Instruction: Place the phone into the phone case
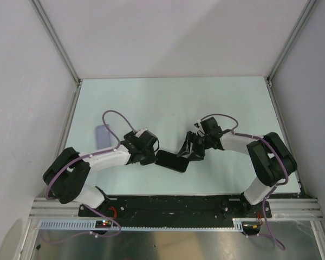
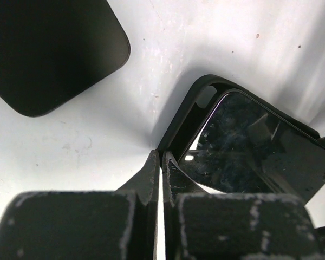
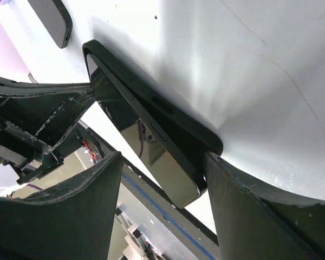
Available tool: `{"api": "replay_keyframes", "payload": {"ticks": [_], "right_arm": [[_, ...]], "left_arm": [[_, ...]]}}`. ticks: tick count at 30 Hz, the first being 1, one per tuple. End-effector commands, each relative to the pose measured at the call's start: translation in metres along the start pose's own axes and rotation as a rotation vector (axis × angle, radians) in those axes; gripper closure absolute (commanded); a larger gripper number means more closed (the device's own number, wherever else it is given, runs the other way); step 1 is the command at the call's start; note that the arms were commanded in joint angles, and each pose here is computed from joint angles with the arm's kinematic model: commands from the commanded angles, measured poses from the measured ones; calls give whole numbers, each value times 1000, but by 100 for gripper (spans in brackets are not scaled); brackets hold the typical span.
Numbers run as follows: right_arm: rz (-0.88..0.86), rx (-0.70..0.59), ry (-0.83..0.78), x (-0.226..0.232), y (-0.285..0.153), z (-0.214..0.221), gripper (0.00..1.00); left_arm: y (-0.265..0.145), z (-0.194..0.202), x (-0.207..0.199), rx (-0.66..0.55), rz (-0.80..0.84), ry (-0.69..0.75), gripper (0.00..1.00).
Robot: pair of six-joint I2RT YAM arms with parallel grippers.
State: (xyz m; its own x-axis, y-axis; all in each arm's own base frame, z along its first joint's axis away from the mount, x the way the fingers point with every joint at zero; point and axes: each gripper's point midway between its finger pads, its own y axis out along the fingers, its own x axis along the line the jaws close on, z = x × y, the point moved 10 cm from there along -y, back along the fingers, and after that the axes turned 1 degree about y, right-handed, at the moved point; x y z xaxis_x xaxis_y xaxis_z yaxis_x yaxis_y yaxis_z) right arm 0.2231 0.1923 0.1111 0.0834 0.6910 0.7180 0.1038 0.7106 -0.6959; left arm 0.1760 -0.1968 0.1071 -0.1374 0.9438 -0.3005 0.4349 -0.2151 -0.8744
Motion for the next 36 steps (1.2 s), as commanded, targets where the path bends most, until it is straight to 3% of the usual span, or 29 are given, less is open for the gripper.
{"api": "replay_keyframes", "payload": {"ticks": [1, 15, 23, 36], "right_arm": [[193, -182, 21, -25, -9, -11, 32], [250, -325, -14, -18, -30, -19, 24], [252, -307, -47, -15, -25, 6, 24], [178, -289, -82, -6, -20, 35, 24]], "left_arm": [[-9, -4, -3, -45, 30, -73, 100], [-11, 7, 3, -41, 31, -119, 100], [-17, 13, 4, -48, 53, -118, 100], [-25, 18, 9, -54, 83, -82, 81]]}}
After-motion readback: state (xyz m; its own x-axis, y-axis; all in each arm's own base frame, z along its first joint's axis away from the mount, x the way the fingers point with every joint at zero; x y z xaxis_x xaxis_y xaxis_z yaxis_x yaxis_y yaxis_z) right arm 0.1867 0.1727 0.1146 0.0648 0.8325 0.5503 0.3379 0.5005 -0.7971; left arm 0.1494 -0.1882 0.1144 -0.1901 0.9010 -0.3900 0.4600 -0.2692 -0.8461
